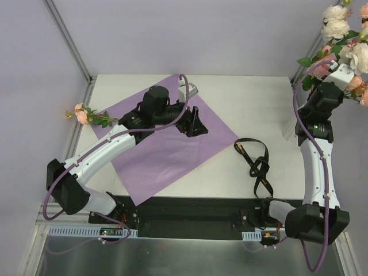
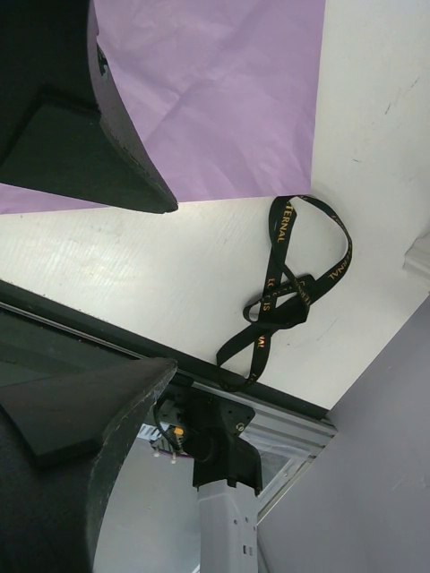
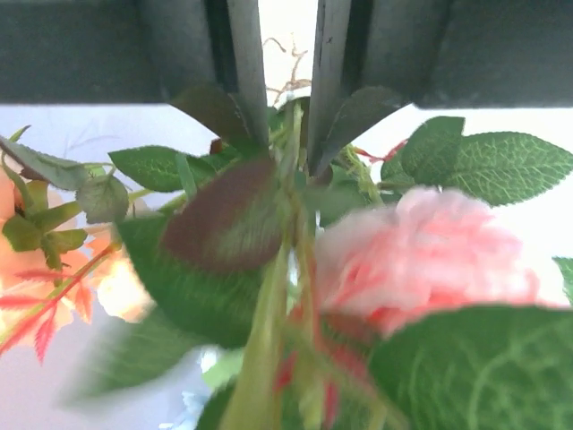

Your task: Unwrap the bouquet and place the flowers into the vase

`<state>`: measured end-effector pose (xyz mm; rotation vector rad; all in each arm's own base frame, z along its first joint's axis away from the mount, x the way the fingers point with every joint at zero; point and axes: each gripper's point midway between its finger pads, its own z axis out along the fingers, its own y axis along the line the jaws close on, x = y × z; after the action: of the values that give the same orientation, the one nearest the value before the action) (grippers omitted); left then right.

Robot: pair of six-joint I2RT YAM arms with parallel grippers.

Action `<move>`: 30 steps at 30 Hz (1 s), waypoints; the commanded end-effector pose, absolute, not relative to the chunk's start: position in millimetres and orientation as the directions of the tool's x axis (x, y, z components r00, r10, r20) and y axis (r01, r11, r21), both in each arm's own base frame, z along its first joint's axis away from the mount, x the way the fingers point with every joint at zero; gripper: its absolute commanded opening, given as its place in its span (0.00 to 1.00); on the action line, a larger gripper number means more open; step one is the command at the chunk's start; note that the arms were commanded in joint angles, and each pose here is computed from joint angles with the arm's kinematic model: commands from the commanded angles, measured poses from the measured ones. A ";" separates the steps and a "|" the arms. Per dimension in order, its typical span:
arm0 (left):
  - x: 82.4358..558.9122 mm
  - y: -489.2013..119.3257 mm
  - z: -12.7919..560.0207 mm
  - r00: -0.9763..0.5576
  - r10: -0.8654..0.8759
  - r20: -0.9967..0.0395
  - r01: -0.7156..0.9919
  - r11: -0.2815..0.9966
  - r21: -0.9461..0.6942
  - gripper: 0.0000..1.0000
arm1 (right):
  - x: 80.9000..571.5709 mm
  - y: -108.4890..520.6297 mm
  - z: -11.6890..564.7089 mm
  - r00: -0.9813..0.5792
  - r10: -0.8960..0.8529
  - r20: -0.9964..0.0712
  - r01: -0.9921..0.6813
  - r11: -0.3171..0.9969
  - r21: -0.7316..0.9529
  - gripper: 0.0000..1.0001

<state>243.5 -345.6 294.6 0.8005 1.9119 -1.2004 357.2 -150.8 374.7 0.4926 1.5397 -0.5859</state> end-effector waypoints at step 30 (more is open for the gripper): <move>255.9 -348.0 302.1 -0.493 0.110 -0.863 0.822 0.384 -0.420 0.66 | 264.9 29.9 216.7 -0.529 0.322 -0.785 0.264 0.942 0.209 0.98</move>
<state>245.1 -347.0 290.1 0.8004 1.9244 -1.1993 262.2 -19.3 233.4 0.5528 2.0715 -0.0463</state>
